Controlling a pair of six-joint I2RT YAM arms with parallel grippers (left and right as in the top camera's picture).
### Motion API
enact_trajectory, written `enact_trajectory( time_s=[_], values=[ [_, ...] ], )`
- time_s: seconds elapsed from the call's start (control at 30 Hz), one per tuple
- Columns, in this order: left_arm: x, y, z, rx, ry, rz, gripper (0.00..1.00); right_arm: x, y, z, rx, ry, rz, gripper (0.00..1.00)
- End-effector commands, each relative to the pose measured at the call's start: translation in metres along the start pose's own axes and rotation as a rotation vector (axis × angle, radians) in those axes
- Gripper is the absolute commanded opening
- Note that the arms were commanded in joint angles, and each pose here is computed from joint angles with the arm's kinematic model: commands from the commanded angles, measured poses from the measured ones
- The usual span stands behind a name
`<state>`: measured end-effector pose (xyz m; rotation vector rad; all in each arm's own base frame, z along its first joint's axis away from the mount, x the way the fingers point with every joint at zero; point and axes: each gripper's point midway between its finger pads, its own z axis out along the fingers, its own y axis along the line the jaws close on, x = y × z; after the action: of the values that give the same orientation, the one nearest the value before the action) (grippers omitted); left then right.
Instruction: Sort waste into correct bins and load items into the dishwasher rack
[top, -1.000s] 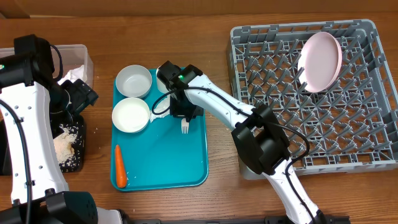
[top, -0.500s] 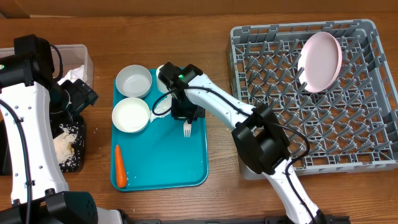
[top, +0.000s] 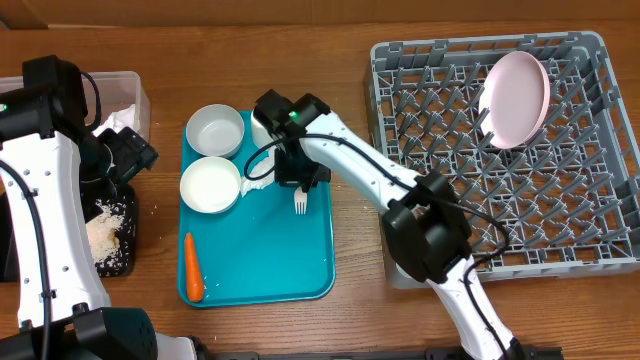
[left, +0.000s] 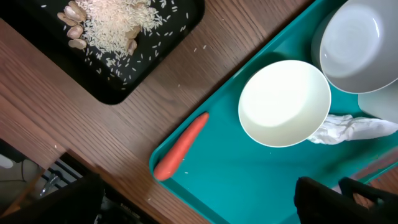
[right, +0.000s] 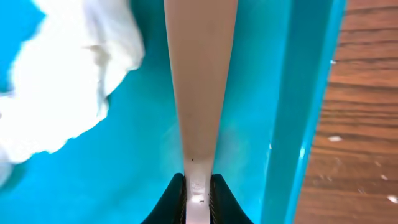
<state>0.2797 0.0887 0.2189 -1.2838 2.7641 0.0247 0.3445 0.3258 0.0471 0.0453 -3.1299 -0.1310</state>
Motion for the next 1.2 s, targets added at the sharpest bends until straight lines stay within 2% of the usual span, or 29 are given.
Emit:
enact_trajectory(
  time_s=[0.0,0.17,0.5,0.63,0.73,1.0,1.07,1.17],
  values=[
    [0.000,0.001,-0.005,0.013,-0.013,-0.024,1.00,-0.012,0.011,-0.053,-0.089,-0.100,-0.025,0.04],
    [0.000,0.001,-0.005,0.013,-0.013,-0.024,1.00,-0.027,-0.017,-0.078,-0.043,-0.170,0.007,0.04],
    [0.000,0.001,-0.005,0.013,-0.013,-0.024,1.00,-0.073,-0.126,-0.147,-0.031,-0.281,0.047,0.04],
    [0.000,0.001,-0.005,0.013,-0.013,-0.024,1.00,-0.084,-0.155,-0.148,-0.065,-0.264,-0.046,0.04],
    [0.000,0.001,-0.005,0.013,-0.013,-0.024,1.00,-0.088,-0.171,-0.148,-0.062,-0.262,-0.046,0.04],
    [0.001,0.001,-0.005,0.012,-0.012,-0.024,1.00,-0.094,-0.179,-0.146,-0.060,-0.275,-0.048,0.04],
    [0.000,0.001,-0.005,0.013,-0.013,-0.024,1.00,-0.095,-0.178,-0.142,-0.060,-0.277,-0.050,0.10],
    [0.000,0.001,-0.005,0.013,-0.013,-0.024,1.00,-0.097,-0.179,-0.133,-0.059,-0.273,-0.049,0.29]
  ],
)
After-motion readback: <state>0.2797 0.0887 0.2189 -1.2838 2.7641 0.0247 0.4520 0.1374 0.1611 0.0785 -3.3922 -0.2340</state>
